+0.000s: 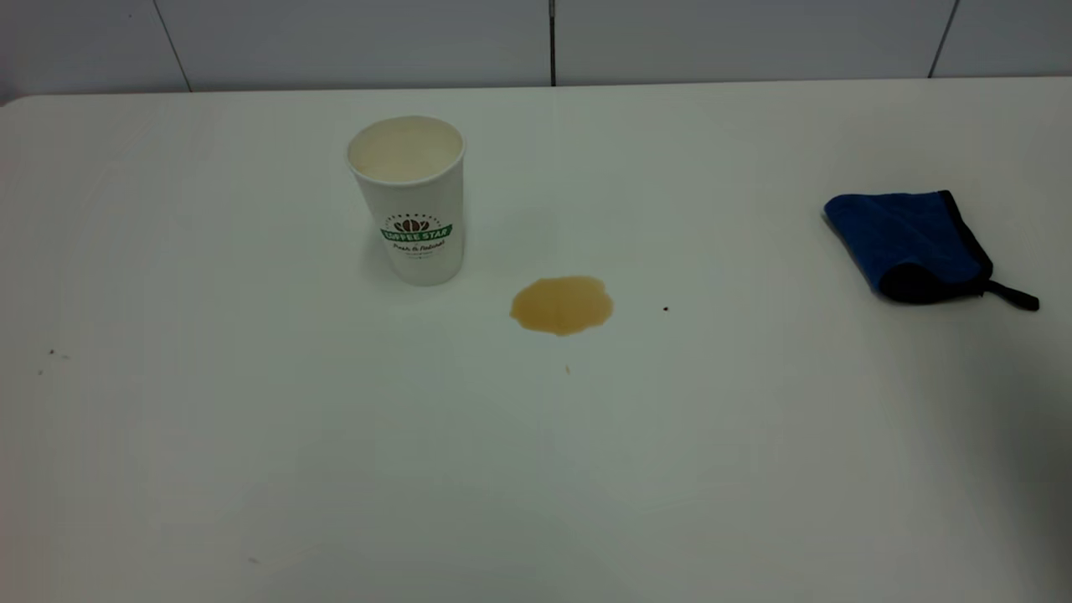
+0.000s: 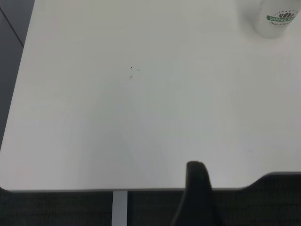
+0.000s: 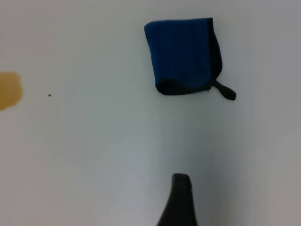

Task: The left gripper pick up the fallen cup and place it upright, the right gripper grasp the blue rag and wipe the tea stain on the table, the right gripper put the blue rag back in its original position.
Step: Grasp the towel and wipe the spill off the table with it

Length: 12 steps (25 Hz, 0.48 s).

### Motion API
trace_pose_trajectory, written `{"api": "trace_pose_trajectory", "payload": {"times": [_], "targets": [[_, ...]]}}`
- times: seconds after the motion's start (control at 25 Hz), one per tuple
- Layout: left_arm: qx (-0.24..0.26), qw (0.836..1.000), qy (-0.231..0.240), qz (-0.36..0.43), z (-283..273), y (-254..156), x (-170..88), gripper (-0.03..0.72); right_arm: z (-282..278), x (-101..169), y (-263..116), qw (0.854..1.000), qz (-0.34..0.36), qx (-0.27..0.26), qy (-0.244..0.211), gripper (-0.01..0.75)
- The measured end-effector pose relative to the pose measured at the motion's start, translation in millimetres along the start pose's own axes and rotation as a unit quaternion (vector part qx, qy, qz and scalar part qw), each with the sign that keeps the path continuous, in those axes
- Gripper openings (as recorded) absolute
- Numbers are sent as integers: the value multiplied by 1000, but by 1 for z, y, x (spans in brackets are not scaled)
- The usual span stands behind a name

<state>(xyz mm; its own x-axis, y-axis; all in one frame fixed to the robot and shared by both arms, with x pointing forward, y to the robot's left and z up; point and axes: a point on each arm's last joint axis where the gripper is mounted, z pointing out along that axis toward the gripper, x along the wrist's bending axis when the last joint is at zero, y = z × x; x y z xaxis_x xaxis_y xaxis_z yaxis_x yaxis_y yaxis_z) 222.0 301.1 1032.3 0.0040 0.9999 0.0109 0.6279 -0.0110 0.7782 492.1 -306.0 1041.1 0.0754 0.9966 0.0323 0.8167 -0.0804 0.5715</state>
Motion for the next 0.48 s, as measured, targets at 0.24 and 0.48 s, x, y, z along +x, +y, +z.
{"api": "trace_pose_trajectory", "payload": {"times": [0.24,0.48], "targets": [[0,1000,0,0,0,0,0,587,123,4,34,995,-5,104,9,727],[0,1000,0,0,0,0,0,587,235,10,43,985,-21,166,38,727]]}}
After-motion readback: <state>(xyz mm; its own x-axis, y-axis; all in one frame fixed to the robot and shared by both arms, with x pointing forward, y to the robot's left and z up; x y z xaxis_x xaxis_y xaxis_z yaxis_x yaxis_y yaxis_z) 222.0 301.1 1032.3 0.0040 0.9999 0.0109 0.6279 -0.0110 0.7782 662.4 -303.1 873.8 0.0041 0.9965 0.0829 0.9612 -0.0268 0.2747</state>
